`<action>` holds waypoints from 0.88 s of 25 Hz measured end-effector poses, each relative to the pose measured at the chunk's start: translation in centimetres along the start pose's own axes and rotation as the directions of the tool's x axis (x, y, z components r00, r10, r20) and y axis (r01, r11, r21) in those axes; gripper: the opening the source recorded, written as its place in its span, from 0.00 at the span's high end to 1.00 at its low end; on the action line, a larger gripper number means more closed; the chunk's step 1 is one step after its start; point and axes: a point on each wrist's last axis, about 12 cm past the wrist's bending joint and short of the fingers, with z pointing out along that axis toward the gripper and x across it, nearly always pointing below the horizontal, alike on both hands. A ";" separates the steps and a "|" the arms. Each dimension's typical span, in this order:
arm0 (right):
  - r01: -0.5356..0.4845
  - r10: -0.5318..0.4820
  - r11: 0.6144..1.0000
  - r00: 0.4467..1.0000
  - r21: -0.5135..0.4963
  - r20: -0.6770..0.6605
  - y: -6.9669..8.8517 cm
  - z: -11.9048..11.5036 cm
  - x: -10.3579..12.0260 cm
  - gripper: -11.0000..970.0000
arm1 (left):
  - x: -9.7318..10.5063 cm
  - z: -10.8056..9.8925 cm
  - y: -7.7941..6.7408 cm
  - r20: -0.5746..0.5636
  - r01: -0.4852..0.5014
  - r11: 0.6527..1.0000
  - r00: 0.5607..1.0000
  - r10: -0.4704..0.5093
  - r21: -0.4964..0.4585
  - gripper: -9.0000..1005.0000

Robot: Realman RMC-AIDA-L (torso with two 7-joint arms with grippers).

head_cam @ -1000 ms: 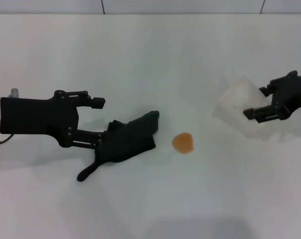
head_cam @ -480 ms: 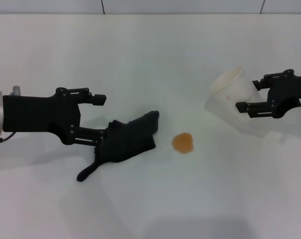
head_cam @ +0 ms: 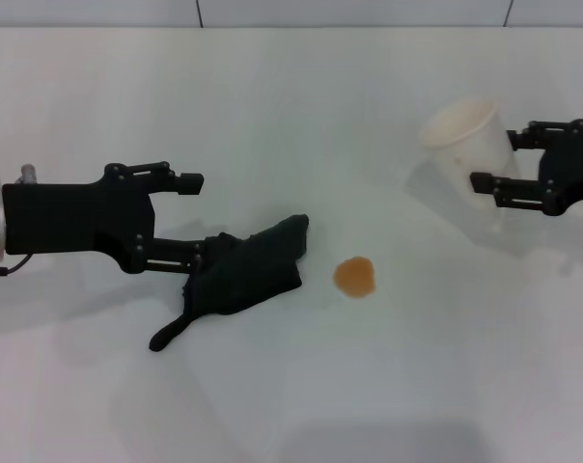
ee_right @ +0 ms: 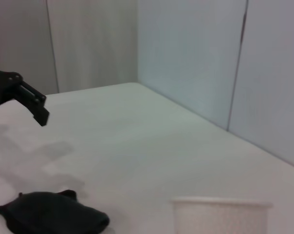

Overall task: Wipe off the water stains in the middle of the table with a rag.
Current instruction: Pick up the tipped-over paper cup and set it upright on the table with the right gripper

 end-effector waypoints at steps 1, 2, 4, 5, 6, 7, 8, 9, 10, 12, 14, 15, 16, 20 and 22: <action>0.001 -0.001 1.000 1.000 0.007 0.005 -0.1 -0.1 0.2 0.34 | 0.0 0.0 0.0 0.000 0.000 1.000 1.000 0.000 0.000 0.12; -0.002 0.002 1.000 1.000 0.013 0.010 -0.2 -0.2 0.6 0.34 | 0.0 0.0 0.0 0.007 0.001 1.000 1.000 -0.001 -0.005 0.12; -0.005 0.004 1.000 1.000 0.022 0.021 -0.2 -0.2 1.2 0.34 | 0.3 0.0 -0.2 0.015 0.001 1.000 1.000 -0.001 -0.010 0.12; -0.005 0.004 1.000 1.000 0.027 0.029 -0.3 -0.2 1.4 0.34 | 0.3 -0.1 -0.2 0.017 0.001 1.000 1.000 -0.001 -0.012 0.12; -0.006 0.004 0.999 0.999 0.034 0.038 -0.3 -0.2 1.7 0.34 | 0.4 -0.1 -0.2 0.017 0.002 1.000 1.000 -0.001 -0.013 0.12; -0.008 0.006 0.999 0.999 0.039 0.045 -0.3 -0.2 2.0 0.34 | 0.4 -0.1 -0.3 0.018 0.002 1.000 1.000 -0.002 -0.015 0.12; -0.007 0.004 0.999 0.999 0.045 0.050 -0.3 -0.2 2.2 0.34 | 0.5 -0.1 -0.3 0.018 0.001 1.000 1.000 -0.001 -0.016 0.12; -0.008 0.005 0.999 0.998 0.053 0.059 -0.3 -0.2 2.6 0.34 | 0.6 -0.2 -0.4 0.018 0.000 1.000 1.000 0.000 -0.018 0.12; -0.008 0.004 0.998 0.998 0.057 0.066 -0.2 -0.2 2.8 0.34 | 0.7 -0.1 -0.4 0.018 -0.001 1.000 1.000 0.001 -0.020 0.12; -0.011 0.005 0.998 0.997 0.069 0.083 -0.1 -0.1 3.3 0.34 | 0.8 -0.2 -0.4 0.018 0.001 1.000 1.000 -0.001 -0.026 0.12; -0.014 0.005 0.996 0.995 0.089 0.100 0.0 0.1 4.0 0.34 | 1.0 -0.2 -0.5 0.017 0.000 1.000 1.000 0.000 -0.029 0.12; -0.013 0.003 0.996 0.995 0.093 0.103 0.1 0.1 4.2 0.34 | 1.0 -0.2 -0.5 0.018 -0.001 1.000 1.000 0.002 -0.030 0.12; -0.013 0.002 0.995 0.994 0.101 0.109 0.2 0.2 4.5 0.34 | 1.0 -0.2 -0.5 0.018 -0.003 1.000 1.000 0.003 -0.030 0.12; -0.021 0.006 0.992 0.992 0.123 0.124 0.6 0.3 5.6 0.34 | 1.1 -0.2 -0.5 0.013 -0.004 0.999 1.000 0.004 -0.036 0.12; -0.020 0.001 0.990 0.991 0.136 0.132 0.8 0.4 6.0 0.34 | 1.2 -0.1 -0.5 0.009 -0.007 0.999 1.000 0.007 -0.041 0.12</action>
